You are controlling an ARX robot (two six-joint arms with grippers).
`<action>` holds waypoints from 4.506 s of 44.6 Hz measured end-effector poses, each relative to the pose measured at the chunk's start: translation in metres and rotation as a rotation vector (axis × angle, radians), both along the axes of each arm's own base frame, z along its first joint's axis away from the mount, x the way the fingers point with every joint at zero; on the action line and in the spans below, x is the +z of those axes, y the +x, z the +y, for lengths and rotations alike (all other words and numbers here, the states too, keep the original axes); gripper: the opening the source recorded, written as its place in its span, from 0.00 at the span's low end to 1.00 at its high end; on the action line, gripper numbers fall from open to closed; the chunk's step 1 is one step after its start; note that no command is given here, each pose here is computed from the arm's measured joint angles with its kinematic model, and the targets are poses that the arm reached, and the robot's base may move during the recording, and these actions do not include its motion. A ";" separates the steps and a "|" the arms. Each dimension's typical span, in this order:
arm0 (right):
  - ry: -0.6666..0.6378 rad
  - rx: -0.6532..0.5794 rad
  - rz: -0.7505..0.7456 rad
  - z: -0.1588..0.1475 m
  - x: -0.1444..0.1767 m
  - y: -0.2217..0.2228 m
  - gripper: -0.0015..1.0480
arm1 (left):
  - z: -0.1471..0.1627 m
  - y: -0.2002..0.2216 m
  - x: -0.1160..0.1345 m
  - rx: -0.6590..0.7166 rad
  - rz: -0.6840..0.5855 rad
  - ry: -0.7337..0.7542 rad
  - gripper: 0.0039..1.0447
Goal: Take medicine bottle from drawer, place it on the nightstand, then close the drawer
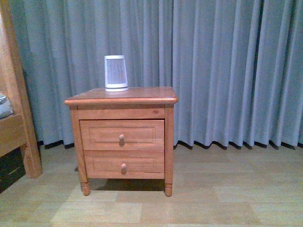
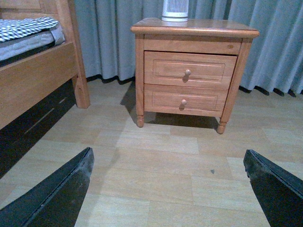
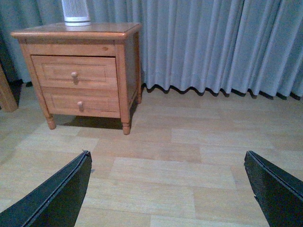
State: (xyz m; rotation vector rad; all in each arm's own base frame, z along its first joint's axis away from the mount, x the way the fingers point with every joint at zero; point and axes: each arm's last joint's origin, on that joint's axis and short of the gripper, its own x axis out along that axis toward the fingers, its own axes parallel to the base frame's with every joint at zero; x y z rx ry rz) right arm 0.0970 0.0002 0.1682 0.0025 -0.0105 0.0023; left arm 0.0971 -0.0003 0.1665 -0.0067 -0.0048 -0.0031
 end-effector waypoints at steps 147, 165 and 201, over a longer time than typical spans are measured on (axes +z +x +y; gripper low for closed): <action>0.000 0.000 0.001 0.000 0.000 0.000 0.93 | -0.093 0.334 -0.091 -0.103 0.162 0.037 0.94; 0.000 0.000 0.001 0.000 0.000 0.000 0.93 | -0.095 0.358 -0.132 -0.081 0.225 0.030 0.94; 0.000 0.000 0.001 0.000 0.000 0.000 0.93 | -0.099 0.386 -0.141 -0.077 0.240 -0.030 0.32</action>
